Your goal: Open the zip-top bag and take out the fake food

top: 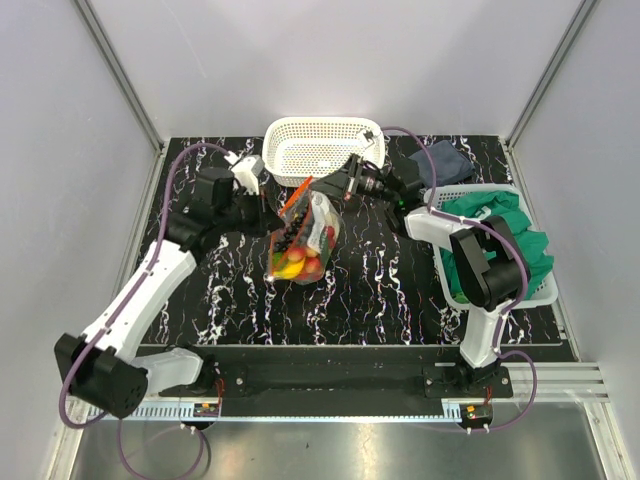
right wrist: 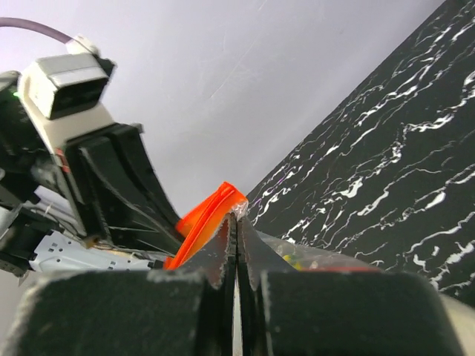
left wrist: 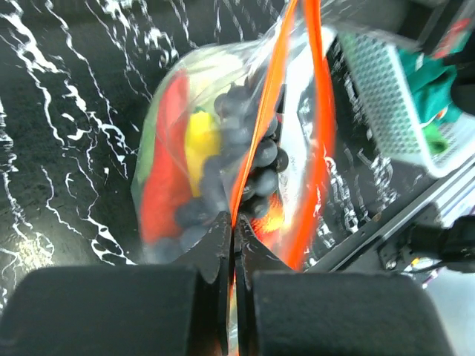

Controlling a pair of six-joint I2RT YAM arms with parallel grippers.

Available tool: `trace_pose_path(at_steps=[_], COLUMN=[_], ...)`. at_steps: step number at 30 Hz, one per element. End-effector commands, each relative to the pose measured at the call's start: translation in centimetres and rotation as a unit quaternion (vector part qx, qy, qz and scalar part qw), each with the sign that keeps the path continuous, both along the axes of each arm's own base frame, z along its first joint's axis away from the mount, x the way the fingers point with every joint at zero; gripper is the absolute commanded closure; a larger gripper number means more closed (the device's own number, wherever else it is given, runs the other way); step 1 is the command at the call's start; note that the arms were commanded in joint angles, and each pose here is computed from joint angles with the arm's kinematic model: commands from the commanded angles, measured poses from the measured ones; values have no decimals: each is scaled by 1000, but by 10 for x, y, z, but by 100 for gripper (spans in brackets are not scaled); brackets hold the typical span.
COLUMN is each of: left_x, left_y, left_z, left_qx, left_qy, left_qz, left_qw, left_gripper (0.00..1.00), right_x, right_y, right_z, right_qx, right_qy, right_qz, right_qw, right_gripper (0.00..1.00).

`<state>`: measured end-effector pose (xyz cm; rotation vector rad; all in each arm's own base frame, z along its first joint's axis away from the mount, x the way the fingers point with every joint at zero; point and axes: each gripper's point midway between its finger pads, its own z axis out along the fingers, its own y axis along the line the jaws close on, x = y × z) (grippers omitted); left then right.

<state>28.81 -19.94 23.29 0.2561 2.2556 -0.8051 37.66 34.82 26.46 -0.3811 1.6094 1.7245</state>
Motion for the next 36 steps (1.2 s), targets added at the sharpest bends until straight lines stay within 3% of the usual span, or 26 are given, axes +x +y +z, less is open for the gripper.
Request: trace_pose_path(at_steps=[1,6,10,12,13,14,15,19,27,36], left_x=[-12,-25,-30,-31,-30,-29,-30,-30,-30,-28], left_y=[10,24,27,28,30,32,35,41,28,22], left_z=[49,54,48,46,44,44,47,52,39,42], left_qx=[-42,-48,-47,-48,-44,-43,-47,-53,-75,-90], left_qy=[-42,-31,-27,-24,-24,-25,-30,-42,-31,-33], left_qz=[46,90,97,99,106,114,123,144,119,107], left_qw=[997,994,994,994,993,992,991,987,990,990], left_gripper=[100,100,100,100,100,100,100,100,100,100], right_x=[-11,-19,-17,-14,-15,-13,-13,2,-34,-93], right_y=[25,42,43,40,38,35,37,16,25,52], right_z=[19,18,13,10,16,1,6,10,14,-37], right_qx=[-6,-27,-61,-93,-109,-150,-166,-228,-266,-309], right_qy=[-41,-35,-30,-17,-47,-15,-25,-24,35,87], right_qz=[33,51,38,20,11,-6,-19,-119,-110,-143], right_qw=[999,998,997,995,993,989,986,966,957,936], right_gripper=[98,88,71,61,58,55,48,36,36,36])
